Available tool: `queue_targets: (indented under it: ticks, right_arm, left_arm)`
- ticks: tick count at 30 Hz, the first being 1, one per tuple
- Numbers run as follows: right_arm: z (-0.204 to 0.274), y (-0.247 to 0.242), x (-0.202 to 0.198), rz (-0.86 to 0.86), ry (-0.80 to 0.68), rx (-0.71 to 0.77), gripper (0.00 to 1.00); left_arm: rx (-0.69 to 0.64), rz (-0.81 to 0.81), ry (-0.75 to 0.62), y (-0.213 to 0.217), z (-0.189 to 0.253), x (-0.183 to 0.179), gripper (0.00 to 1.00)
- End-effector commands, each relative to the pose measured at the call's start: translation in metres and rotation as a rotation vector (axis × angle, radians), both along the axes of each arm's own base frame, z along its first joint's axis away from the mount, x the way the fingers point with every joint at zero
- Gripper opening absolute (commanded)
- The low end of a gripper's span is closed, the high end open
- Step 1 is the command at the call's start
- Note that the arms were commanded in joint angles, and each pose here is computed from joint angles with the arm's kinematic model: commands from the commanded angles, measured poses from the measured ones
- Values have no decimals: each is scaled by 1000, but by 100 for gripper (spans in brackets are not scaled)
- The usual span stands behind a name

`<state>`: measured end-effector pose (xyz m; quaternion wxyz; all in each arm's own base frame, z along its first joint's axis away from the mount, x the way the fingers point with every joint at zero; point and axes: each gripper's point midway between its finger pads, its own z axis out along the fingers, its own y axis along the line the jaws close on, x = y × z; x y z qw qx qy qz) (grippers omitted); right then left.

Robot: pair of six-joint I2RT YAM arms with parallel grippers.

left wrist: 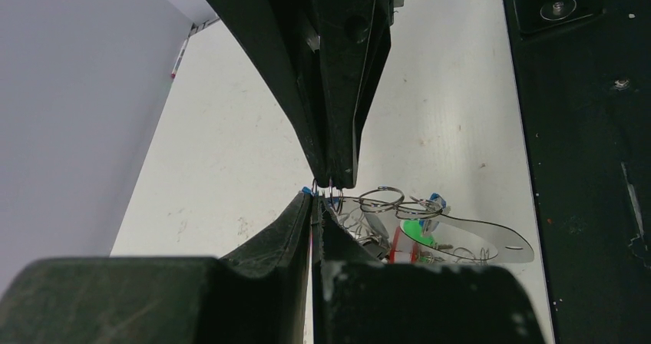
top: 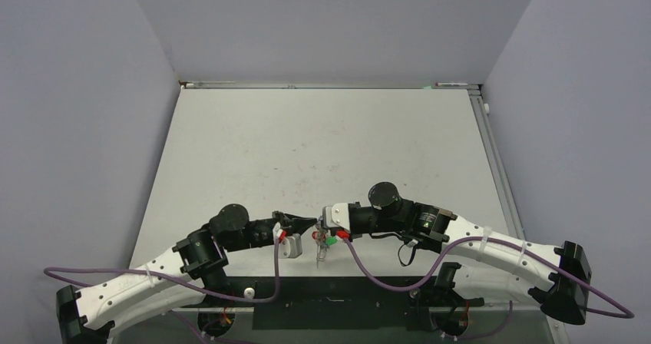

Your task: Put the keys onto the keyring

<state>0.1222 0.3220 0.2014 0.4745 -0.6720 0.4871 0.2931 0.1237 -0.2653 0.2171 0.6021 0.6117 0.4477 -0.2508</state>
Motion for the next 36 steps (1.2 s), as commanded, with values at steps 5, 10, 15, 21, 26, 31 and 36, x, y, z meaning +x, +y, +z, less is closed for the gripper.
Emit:
queue_targets:
  ticks: [5, 10, 15, 21, 26, 31, 36]
  right_arm:
    - [35, 7, 4, 6, -53, 119, 5]
    - [35, 7, 5, 0, -55, 117, 5]
    - [37, 6, 5, -4, -59, 123, 5]
    - [38, 5, 6, -7, -60, 124, 5]
    - [38, 5, 5, -8, -60, 125, 5]
    - [38, 4, 5, -9, -60, 126, 5]
    - [39, 4, 6, -12, -62, 128, 5]
  left_arm:
    - [-19, -70, -22, -2, 7, -12, 0]
    - [-9, -85, -25, -1, 5, -14, 0]
    - [1, -80, -25, 0, 4, -14, 0]
    - [7, -77, -23, 0, 2, -13, 0]
    - [10, -77, -20, 0, 2, -13, 0]
    - [11, -74, -17, 0, 1, -13, 0]
    - [20, -72, -12, 0, -1, -12, 0]
